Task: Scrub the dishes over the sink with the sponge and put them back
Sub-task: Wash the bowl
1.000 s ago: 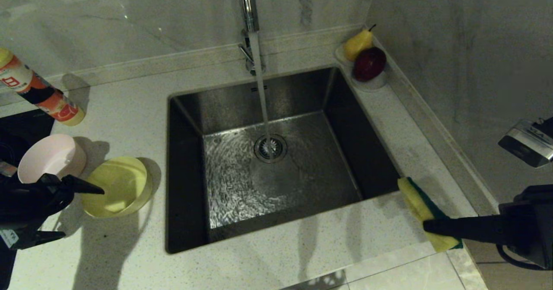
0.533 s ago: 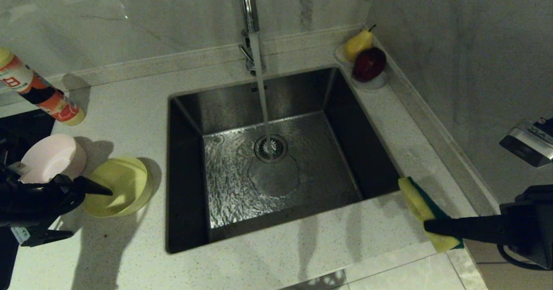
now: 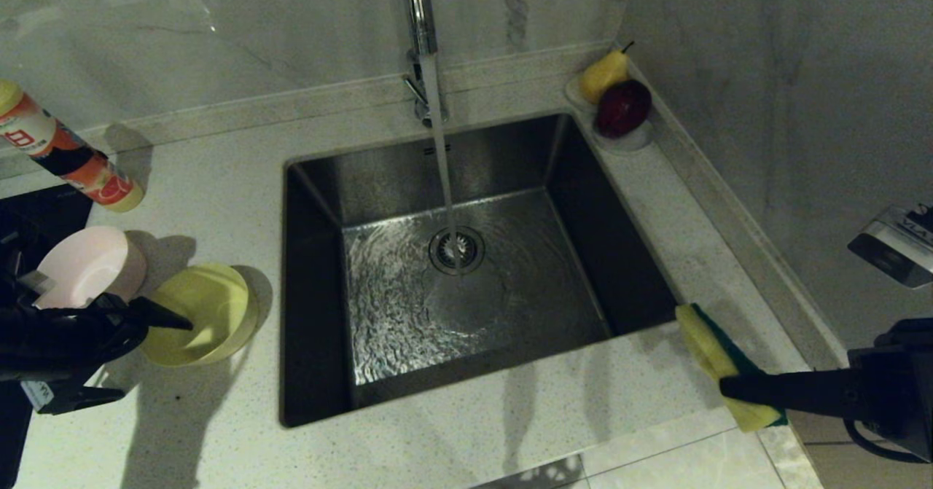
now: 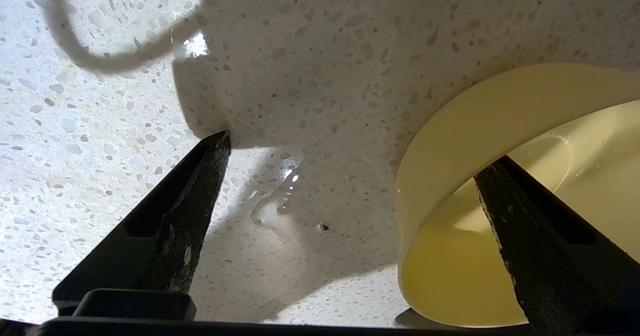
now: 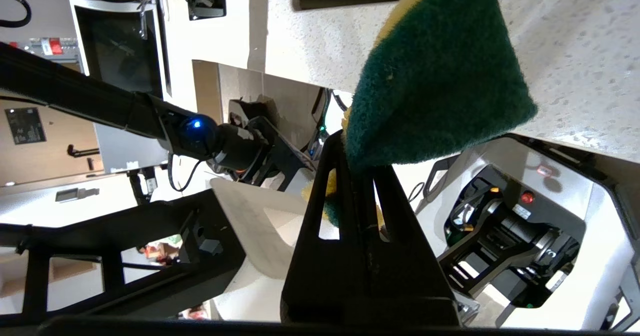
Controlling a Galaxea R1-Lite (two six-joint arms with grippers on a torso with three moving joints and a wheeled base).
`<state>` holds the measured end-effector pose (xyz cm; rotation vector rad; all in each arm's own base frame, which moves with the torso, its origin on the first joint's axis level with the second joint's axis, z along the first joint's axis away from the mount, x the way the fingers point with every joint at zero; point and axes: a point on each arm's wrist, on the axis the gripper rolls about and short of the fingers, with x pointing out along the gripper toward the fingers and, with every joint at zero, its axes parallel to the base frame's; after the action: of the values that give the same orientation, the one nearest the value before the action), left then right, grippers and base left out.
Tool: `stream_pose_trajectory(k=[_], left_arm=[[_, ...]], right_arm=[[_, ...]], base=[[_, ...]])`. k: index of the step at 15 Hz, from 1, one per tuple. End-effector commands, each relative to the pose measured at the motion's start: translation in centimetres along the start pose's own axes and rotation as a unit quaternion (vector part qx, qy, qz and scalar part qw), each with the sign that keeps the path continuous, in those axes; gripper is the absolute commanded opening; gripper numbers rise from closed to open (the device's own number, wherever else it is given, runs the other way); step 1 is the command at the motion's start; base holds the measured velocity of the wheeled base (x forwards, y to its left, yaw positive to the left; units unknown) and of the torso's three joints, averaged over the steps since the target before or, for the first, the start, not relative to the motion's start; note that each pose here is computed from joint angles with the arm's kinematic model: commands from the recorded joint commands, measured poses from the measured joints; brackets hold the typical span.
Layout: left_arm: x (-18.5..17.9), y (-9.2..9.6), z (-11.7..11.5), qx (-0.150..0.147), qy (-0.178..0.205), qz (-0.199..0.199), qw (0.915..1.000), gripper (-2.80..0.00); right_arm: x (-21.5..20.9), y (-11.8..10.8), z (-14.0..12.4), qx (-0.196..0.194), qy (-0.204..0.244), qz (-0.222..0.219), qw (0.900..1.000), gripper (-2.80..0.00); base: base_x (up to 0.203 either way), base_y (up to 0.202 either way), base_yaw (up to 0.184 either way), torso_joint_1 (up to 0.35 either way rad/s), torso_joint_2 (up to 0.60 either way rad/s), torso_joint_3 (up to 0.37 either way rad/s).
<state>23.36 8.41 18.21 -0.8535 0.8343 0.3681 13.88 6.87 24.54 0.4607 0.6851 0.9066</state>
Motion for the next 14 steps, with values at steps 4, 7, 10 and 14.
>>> stream_pose_trajectory(k=[4,7,10,14], left_arm=[[-0.3,-0.4,0.5,0.000,-0.011,0.002,0.9999,-2.80],[-1.1,-1.0,0.8,0.008,-0.020,-0.002,0.9998,-2.80],[-1.7,-1.5,0.8,0.011,-0.013,0.010,0.9998,-2.80],[-0.6,-1.1,-0.1,0.017,-0.002,0.037,0.9992,-2.80]], right_arm=[[0.2,-0.4,0.2,0.007,0.001,-0.006,1.000,-2.80],[0.2,-0.5,0.1,0.008,0.002,-0.006,1.000,-2.80],[0.1,-0.6,0.0,0.010,-0.002,-0.010,1.000,-2.80],[-0.8,-0.5,0.6,0.006,-0.026,-0.017,0.999,-2.80]], base=[[0.000,0.000,0.000,0.000,0.00,0.000],[0.000,0.000,0.000,0.000,0.00,0.000],[0.000,0.000,0.000,0.000,0.00,0.000],[0.000,0.000,0.000,0.000,0.00,0.000]])
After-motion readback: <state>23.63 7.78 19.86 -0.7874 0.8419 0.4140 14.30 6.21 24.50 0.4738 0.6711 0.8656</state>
